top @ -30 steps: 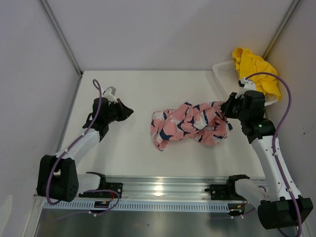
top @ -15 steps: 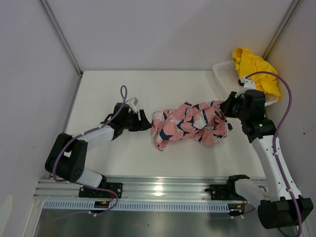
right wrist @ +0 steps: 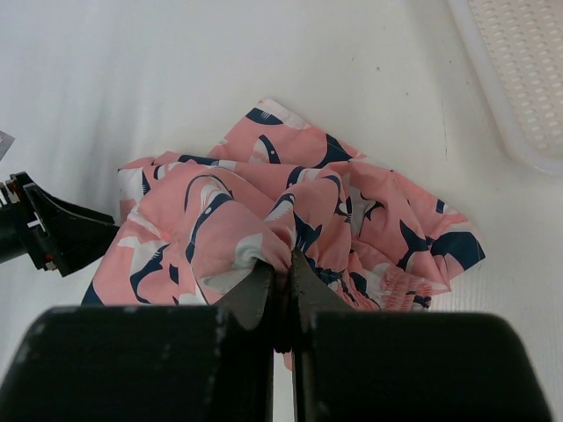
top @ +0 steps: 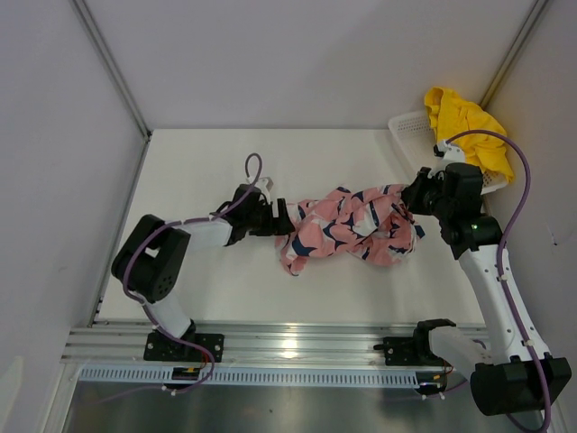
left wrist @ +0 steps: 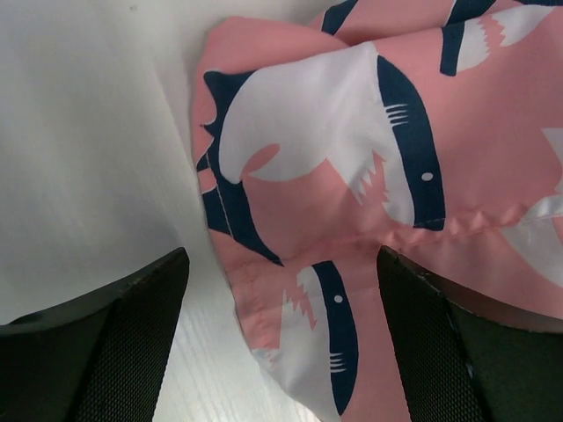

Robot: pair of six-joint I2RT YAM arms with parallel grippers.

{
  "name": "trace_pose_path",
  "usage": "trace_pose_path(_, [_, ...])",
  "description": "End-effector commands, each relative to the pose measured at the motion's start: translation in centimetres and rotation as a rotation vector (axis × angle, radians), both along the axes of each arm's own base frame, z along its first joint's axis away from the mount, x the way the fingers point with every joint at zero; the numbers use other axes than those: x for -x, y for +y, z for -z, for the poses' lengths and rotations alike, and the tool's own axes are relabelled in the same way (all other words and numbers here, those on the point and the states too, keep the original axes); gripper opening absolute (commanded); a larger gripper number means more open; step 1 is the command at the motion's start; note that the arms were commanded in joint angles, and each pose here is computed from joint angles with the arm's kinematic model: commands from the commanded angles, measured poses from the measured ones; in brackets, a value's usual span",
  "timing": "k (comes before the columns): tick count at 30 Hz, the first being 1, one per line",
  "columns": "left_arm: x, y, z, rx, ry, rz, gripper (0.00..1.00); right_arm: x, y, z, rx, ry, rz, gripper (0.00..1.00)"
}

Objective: Fold and stack the shorts

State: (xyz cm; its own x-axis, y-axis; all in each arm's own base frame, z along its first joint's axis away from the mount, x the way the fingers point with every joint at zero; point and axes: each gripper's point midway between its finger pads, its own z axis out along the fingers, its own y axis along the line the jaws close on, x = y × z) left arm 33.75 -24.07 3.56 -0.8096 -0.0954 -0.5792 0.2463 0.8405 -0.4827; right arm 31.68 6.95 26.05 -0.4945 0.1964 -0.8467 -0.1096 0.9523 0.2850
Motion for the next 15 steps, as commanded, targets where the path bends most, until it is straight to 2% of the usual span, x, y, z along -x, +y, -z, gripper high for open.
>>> trace_pose_path(1, [-0.6, -0.4, 0.7, -0.06, -0.002, -0.018, 0.9, -0.5, -0.2, -1.0, 0.007, -0.042, 0.002, 0.0])
trace_pose_path(6, [-0.6, 0.2, 2.5, -0.271, 0.007, -0.042, 0.87, -0.4, -0.2, -1.0, 0.005, -0.042, 0.003, 0.0])
trace_pose_path(10, [0.0, 0.0, 4.0, -0.313, 0.036, -0.029, 0.8, -0.4, -0.2, -1.1, 0.005, -0.043, 0.003, 0.0])
trace_pose_path(13, [0.6, 0.3, 5.1, -0.366, 0.054, -0.027, 0.7, -0.3, -0.1, -1.1, 0.004, -0.045, 0.004, 0.0])
trace_pose_path(15, [1.1, 0.4, 6.0, -0.394, 0.071, -0.019, 0.57, -0.3, -0.3, -1.2, 0.004, -0.046, 0.008, 0.0])
